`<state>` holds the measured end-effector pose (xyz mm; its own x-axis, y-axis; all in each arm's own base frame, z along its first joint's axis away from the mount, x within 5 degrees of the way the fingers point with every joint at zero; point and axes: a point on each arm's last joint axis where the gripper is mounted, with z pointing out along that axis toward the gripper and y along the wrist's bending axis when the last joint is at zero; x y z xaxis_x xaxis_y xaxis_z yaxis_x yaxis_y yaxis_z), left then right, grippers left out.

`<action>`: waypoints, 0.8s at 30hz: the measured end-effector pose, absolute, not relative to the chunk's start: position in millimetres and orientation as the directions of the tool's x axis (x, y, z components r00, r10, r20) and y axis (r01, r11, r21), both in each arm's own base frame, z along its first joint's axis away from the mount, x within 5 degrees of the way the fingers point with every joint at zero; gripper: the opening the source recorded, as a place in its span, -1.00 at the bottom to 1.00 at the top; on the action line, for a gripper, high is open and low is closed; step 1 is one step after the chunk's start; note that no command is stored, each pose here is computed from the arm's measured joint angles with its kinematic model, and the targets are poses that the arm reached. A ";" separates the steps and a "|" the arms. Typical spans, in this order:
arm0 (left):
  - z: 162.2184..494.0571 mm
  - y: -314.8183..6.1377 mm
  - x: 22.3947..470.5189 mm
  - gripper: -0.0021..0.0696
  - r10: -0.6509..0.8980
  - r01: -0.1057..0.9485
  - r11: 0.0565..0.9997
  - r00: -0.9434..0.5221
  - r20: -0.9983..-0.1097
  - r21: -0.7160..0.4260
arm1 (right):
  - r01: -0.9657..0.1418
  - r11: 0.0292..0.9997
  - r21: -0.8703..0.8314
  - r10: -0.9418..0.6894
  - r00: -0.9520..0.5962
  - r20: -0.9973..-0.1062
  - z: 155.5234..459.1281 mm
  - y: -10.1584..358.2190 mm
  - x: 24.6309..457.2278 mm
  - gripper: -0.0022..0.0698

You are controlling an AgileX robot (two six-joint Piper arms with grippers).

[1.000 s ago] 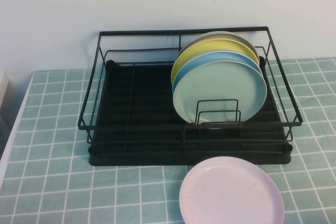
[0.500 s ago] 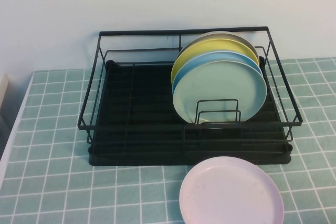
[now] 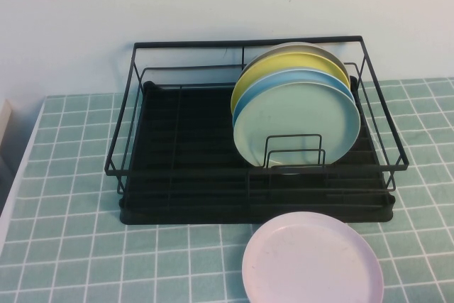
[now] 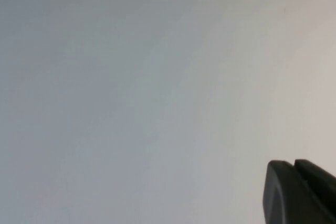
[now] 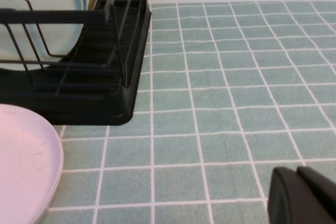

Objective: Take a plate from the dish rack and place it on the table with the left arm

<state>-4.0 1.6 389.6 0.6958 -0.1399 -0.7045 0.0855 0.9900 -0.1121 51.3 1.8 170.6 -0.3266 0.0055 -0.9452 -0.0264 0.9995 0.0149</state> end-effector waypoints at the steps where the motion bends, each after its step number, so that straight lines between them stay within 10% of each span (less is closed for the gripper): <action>1: 391.6 1.5 2.4 -0.95 -0.156 0.089 0.988 0.646 -0.747 -0.129 | -0.026 1.000 0.015 0.005 -0.327 -0.945 170.6 1.8 51.3 -0.94; 10: 378.2 -3.7 71.5 -0.95 -0.241 0.063 0.970 0.085 -0.967 -0.236 | -0.026 1.000 0.015 0.005 -0.327 -0.945 170.6 1.8 51.3 -0.94; 17: 358.4 -7.9 114.1 -0.95 -0.347 0.040 0.934 -0.139 -0.927 -0.356 | -0.026 1.000 0.015 0.005 -0.327 -0.945 170.6 1.8 51.3 -0.94; 24: 320.9 -19.8 167.0 -0.95 -0.144 0.122 0.965 -0.486 -0.862 -0.230 | -0.026 1.000 0.015 0.005 -0.327 -0.945 170.6 1.8 51.3 -0.94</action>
